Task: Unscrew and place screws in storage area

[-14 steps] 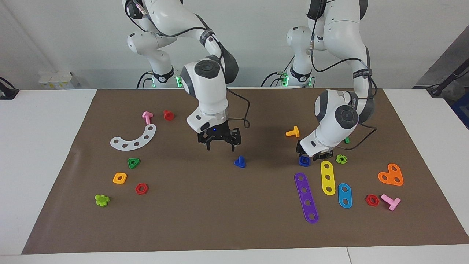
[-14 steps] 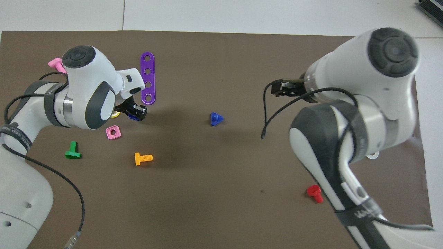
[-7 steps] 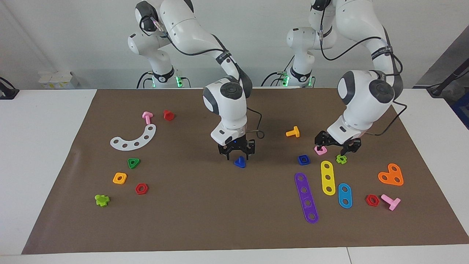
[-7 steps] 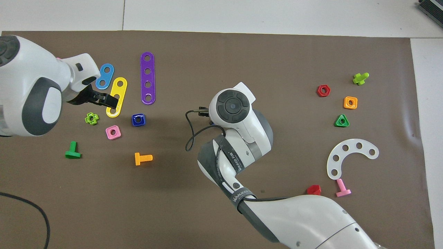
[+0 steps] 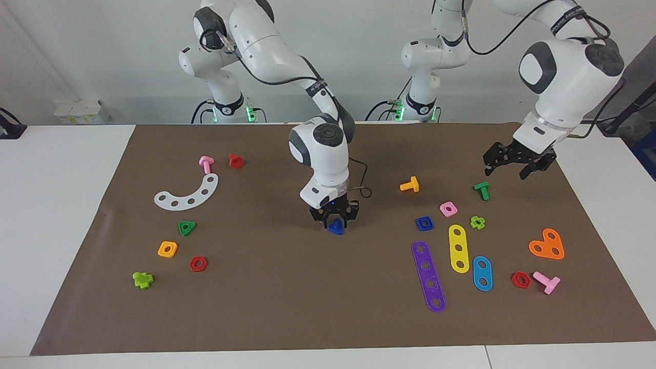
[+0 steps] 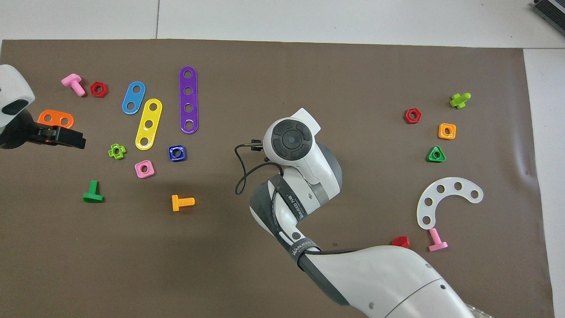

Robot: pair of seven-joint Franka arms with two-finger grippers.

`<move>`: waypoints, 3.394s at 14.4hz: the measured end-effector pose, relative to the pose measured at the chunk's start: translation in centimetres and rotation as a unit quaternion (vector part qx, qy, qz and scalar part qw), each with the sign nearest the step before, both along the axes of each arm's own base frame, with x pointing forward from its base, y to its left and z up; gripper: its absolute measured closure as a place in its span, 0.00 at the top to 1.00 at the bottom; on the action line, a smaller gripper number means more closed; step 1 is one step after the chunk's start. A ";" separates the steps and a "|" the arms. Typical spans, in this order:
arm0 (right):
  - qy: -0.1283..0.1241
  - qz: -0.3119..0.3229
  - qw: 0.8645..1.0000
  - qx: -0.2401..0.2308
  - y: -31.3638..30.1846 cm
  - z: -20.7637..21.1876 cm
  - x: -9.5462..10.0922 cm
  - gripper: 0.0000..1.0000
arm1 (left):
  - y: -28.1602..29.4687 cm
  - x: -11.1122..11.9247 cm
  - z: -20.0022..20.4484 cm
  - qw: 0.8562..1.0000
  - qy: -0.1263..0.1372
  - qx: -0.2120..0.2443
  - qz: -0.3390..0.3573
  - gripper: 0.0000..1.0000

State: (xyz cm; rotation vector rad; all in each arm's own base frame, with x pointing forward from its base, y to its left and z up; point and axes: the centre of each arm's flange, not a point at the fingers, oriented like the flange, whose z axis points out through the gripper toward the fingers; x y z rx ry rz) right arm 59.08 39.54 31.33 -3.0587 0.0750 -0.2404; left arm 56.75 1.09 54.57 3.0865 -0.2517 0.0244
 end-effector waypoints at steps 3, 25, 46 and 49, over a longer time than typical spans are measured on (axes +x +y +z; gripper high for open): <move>0.000 0.002 1.000 0.000 0.1 0.0 -0.1 0.41 | 0.2 -2.2 3.3 1.000 -0.005 0.000 0.020 1.00; -0.003 -0.022 0.999 -0.032 -34.7 3.9 3.3 0.19 | -1.6 -4.0 5.7 0.999 -0.012 0.022 0.046 1.00; 0.022 -0.018 0.999 -0.032 -35.7 1.4 0.2 0.56 | -1.2 -0.6 4.3 0.999 0.020 0.021 0.043 1.00; 0.003 -0.020 0.999 -0.029 -35.9 5.3 1.3 0.88 | -1.0 -0.9 4.2 0.999 0.020 0.021 0.044 1.00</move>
